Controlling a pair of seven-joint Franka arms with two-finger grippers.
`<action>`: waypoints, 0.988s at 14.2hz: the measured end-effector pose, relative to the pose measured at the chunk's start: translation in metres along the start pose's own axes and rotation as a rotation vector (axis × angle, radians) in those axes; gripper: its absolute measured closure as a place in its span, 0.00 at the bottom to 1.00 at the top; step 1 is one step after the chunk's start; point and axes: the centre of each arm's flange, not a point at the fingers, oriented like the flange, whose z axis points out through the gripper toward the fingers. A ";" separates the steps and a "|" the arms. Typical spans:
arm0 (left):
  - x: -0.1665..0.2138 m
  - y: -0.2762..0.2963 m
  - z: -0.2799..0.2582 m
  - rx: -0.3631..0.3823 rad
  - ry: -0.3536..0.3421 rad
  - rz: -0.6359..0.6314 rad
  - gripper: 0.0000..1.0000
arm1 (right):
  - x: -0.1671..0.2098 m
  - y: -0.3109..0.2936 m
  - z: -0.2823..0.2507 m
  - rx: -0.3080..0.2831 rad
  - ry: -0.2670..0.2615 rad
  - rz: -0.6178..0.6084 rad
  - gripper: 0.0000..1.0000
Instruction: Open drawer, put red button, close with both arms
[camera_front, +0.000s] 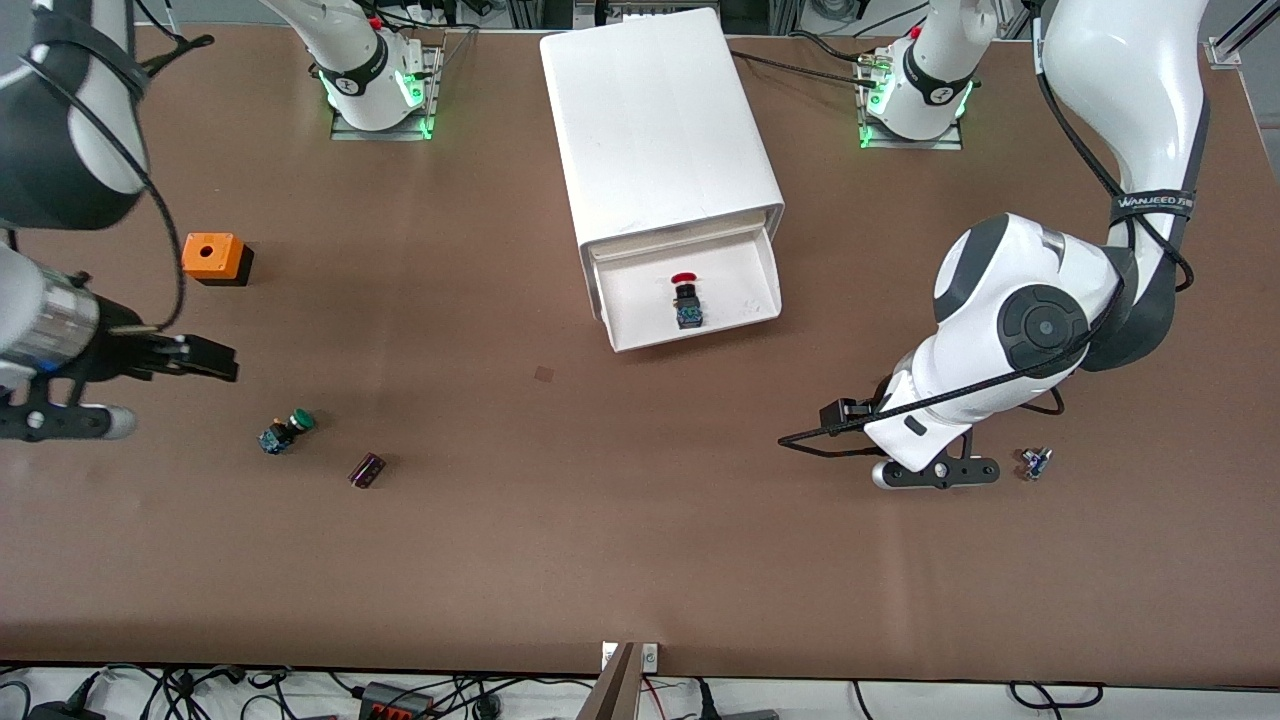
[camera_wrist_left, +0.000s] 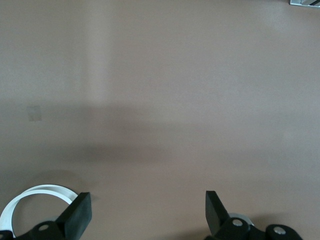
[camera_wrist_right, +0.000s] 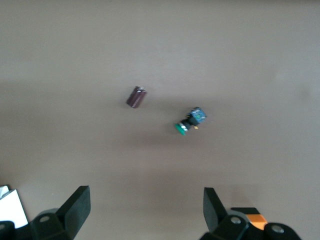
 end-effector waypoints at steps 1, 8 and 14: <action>-0.001 0.001 0.002 0.001 -0.003 0.000 0.00 | -0.005 0.017 -0.007 0.002 0.006 0.000 0.00; -0.026 0.035 0.044 0.014 -0.038 -0.186 0.00 | -0.044 0.043 -0.014 0.007 -0.018 -0.002 0.00; -0.087 0.097 0.117 -0.078 -0.002 -0.177 0.00 | -0.091 0.042 -0.002 0.007 0.016 -0.003 0.00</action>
